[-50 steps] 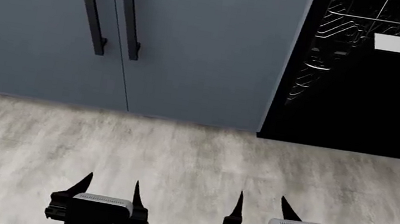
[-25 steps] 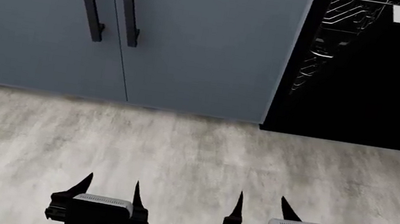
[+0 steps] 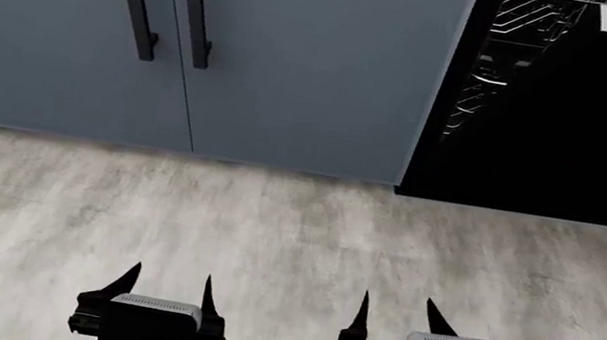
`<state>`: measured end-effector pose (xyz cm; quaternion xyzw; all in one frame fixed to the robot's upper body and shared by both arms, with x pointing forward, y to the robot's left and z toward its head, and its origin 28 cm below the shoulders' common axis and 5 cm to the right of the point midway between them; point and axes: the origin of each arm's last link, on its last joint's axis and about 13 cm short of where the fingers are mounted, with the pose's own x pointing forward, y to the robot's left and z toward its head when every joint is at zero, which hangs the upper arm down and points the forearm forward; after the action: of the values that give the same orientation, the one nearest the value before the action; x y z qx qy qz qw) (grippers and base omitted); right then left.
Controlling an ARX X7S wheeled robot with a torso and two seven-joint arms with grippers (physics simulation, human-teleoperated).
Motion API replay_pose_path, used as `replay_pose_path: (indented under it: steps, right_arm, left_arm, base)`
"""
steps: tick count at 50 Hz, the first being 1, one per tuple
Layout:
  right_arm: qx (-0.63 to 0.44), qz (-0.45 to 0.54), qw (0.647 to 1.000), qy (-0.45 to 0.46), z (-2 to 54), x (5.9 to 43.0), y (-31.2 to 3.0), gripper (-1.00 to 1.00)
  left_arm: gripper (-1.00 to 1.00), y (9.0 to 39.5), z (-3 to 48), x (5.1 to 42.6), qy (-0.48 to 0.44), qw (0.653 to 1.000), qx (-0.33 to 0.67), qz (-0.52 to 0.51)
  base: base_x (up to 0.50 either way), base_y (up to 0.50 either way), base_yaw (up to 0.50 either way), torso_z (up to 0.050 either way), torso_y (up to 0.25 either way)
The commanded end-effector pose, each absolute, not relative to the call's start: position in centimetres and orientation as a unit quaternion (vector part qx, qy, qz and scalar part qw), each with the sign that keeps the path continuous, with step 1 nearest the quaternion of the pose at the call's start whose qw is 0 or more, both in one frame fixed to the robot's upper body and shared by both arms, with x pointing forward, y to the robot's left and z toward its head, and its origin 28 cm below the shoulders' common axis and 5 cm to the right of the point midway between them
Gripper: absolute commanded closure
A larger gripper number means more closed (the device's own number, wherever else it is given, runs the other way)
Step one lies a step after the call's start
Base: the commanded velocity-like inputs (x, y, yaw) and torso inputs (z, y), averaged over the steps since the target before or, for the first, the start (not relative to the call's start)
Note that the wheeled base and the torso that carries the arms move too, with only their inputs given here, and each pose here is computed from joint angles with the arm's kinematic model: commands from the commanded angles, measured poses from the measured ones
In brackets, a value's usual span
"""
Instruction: Close the dishwasher door
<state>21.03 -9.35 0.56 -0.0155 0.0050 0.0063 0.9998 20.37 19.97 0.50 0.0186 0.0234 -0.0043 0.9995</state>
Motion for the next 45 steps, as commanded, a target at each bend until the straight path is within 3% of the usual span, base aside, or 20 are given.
replay_pose_path:
  steps: [1,45]
  right_arm:
    - [-0.015,0.007,1.000,0.005,0.54,21.03,-9.35,-1.00]
    - [-0.006,0.006,1.000,0.010,0.55,21.14,-9.36,-1.00]
  left_arm:
    - [-1.00,20.00,0.48,20.41,0.023,1.000,0.015,-0.004]
    - [-1.00,19.96,0.48,20.36,0.024,1.000,0.011,-0.005]
  base:
    - [0.00,0.00,0.00,-0.048,0.000]
    - [0.00,-0.03,0.00,0.000,0.000]
